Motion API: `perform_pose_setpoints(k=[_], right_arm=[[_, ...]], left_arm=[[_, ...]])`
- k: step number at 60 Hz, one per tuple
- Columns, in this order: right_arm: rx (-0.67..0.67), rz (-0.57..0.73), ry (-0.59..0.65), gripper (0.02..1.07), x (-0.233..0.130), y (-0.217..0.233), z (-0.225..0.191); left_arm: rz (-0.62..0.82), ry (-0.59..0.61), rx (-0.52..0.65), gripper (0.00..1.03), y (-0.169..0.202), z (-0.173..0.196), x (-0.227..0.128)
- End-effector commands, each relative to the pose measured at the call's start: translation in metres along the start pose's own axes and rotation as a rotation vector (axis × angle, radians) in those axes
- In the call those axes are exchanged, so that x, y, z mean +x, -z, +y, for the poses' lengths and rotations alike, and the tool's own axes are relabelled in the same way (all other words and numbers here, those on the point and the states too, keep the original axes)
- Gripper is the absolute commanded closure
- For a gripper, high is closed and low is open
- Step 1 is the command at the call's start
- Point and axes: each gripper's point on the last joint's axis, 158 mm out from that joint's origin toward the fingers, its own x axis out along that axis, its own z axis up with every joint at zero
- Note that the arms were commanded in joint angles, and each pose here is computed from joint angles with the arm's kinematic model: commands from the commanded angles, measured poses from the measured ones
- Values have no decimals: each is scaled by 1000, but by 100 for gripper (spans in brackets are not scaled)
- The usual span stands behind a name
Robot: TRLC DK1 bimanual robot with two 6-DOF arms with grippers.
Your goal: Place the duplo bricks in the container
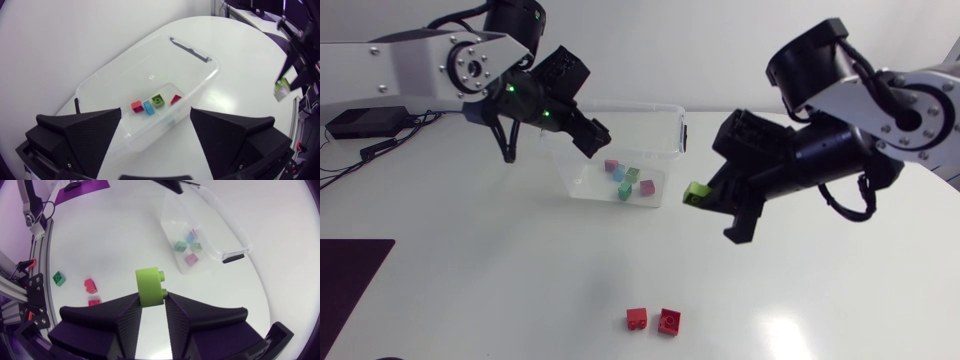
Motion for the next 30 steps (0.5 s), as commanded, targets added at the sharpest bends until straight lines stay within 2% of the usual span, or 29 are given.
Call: perform_pose_setpoints(k=[1,18,30], right_arm=[[42,12,5,88,4,-6,-13],[91,-51,55,88,7,-51,-57],[121,-68,71,88,19,-72,-81]], left_arm=[[37,47,20,6,14,-27,-14],[180,176,142,6,83,-108,-33],[243,251,211,6,122,-144,-38]])
